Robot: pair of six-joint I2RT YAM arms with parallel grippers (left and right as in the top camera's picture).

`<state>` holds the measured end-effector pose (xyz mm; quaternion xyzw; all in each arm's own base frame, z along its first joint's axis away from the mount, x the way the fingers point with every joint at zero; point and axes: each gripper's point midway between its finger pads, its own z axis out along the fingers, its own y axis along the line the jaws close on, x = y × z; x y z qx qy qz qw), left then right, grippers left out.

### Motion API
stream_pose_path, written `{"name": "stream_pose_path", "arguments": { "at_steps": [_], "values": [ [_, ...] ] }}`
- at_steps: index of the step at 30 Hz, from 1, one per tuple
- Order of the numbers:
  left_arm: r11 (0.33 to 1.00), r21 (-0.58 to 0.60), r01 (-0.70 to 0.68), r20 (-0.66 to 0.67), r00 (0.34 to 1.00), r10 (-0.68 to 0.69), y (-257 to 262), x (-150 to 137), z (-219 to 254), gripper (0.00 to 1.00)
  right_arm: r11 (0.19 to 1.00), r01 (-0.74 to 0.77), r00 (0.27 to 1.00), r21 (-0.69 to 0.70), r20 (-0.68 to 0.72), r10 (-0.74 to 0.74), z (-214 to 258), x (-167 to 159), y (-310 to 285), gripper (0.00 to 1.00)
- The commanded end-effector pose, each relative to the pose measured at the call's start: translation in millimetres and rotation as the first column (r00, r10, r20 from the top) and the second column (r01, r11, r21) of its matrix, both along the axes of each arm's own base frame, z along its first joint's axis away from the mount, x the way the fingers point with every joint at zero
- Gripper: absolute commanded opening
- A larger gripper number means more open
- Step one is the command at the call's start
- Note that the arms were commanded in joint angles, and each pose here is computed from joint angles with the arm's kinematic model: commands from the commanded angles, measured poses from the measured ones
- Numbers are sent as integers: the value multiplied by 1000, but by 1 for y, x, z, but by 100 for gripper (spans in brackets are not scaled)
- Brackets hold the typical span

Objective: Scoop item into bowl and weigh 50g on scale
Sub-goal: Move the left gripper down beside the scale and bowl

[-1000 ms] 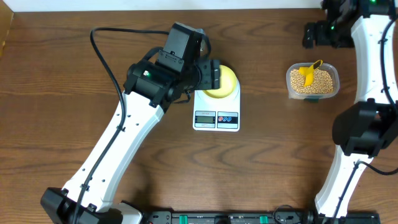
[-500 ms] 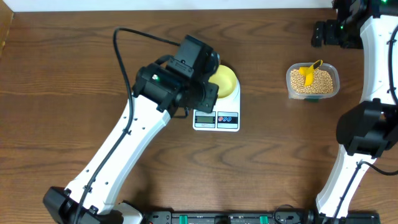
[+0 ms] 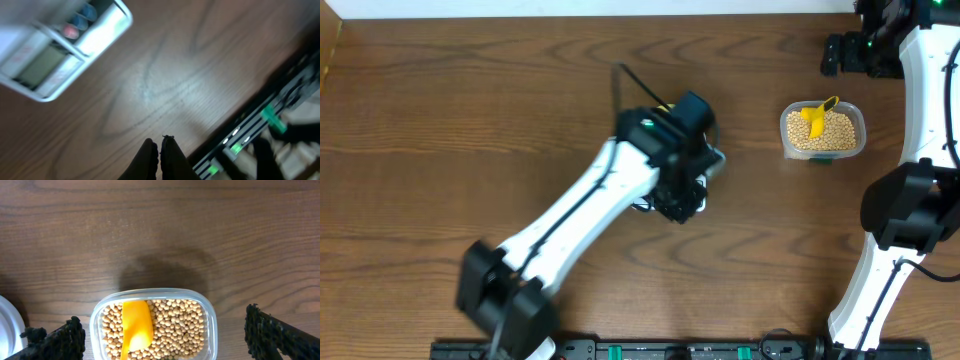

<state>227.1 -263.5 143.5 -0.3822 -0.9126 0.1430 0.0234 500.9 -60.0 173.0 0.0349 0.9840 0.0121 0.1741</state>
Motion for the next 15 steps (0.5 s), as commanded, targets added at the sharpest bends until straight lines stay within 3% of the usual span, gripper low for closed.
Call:
{"name": "stream_pose_path", "arguments": {
  "at_steps": [1,8,10,15],
  "values": [
    [985,15,173,-62,983,-172,-9,-14,-28,8,1000,10,1000,3,0,-10,0,1,1,99],
    [953,48,298,-144,946,-289,-10,-20,-68,10,1000,10,1000,3,0,-10,0,1,1,99],
    [944,47,327,-154,936,-317,-10,-20,-75,25,1000,10,1000,3,0,-10,0,1,1,99],
    [937,40,346,-146,930,-338,-12,-17,-81,51,1000,10,1000,3,0,-10,0,1,1,99]
  ]
}}
